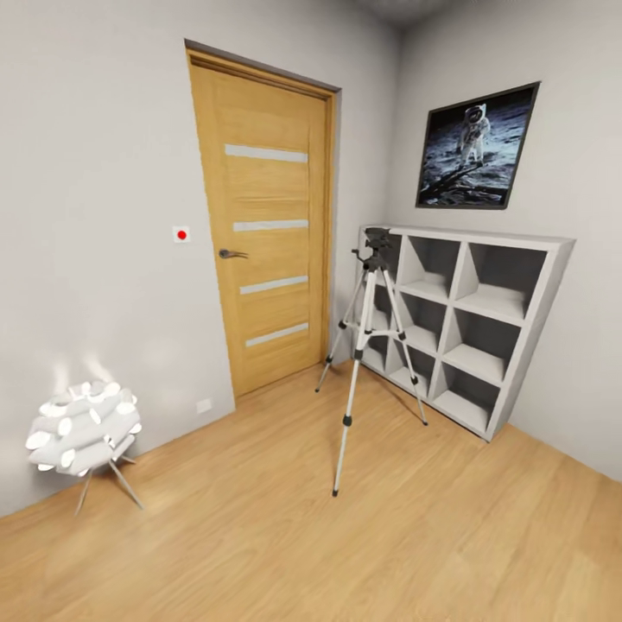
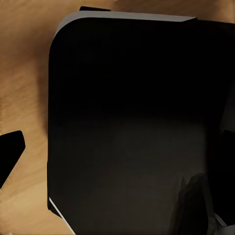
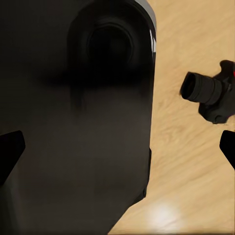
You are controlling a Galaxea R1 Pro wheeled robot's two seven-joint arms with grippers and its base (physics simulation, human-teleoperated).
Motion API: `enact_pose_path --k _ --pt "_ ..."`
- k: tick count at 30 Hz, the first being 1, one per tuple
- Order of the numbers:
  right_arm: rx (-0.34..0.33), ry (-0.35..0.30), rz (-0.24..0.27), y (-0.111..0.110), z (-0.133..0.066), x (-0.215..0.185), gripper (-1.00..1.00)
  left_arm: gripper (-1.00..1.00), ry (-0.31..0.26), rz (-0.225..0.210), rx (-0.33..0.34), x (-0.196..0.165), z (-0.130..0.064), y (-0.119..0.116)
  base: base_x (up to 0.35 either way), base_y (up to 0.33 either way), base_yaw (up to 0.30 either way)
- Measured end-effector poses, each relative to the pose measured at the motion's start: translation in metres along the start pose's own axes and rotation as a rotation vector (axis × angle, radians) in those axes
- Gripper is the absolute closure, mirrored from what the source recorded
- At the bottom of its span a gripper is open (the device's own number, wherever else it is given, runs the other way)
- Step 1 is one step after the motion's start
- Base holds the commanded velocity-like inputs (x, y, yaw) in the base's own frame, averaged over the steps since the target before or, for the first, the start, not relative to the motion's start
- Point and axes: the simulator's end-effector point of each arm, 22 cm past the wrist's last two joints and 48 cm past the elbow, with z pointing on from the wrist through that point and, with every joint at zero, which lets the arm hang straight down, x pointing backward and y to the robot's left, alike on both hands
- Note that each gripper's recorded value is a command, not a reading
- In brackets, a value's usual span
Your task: Attach the digital camera to the camera tripod in the bedroom.
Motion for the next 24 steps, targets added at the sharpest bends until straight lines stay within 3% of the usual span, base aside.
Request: enact_pose_path --k 24 --pt "0.0 0.0 0.0 0.0 0.0 0.0001 -1.0 -1.0 0.0 -0.002 0.0 0.0001 0.0 0.0 -0.002 0.0 -0.235"
